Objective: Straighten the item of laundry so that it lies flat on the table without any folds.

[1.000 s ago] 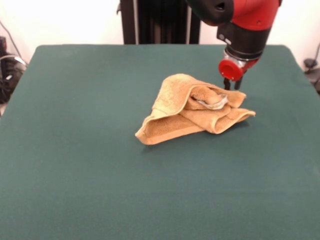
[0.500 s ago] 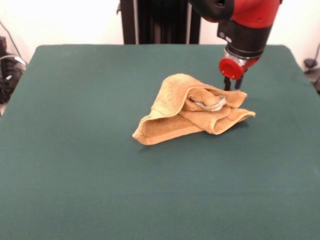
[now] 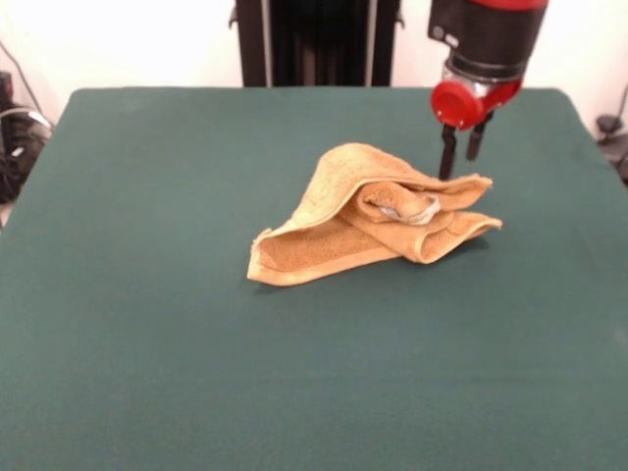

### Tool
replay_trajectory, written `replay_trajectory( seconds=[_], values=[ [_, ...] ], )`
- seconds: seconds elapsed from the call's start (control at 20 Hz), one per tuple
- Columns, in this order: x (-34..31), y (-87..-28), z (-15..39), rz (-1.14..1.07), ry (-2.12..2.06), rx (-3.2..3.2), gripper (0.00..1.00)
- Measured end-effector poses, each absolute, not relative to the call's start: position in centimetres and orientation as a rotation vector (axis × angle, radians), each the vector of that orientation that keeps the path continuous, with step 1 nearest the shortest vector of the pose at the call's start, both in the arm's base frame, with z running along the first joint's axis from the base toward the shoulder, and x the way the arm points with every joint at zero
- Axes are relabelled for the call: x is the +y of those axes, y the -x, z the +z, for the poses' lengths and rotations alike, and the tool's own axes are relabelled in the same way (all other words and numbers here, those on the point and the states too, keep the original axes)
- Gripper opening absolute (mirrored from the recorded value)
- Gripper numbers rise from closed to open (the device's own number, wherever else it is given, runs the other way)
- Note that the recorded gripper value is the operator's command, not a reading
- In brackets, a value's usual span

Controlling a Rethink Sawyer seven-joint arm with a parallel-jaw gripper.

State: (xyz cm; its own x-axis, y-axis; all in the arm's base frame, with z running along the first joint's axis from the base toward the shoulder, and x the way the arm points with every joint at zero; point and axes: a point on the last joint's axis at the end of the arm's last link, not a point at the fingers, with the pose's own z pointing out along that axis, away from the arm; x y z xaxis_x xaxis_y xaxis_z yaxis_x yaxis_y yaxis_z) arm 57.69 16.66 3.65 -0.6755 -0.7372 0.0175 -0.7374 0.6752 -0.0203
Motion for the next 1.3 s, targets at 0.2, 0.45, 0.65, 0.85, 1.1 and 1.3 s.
replay_trajectory(
  seconds=[0.2, 0.45, 0.65, 0.85, 1.1, 1.3],
  values=[
    [16.5, -58.7, 5.4, 0.061, -1.253, -2.900, 1.00],
    [16.5, -59.3, 6.5, 0.070, -1.242, -2.921, 1.00],
    [16.5, -59.4, 6.7, 0.072, -1.241, -2.924, 1.00],
    [16.5, -59.4, 6.6, 0.070, -1.241, -2.923, 1.00],
    [16.6, -59.2, 6.3, 0.063, -1.239, -2.920, 1.00],
    [16.6, -59.3, 6.0, 0.057, -1.236, -2.919, 1.00]
  ],
)
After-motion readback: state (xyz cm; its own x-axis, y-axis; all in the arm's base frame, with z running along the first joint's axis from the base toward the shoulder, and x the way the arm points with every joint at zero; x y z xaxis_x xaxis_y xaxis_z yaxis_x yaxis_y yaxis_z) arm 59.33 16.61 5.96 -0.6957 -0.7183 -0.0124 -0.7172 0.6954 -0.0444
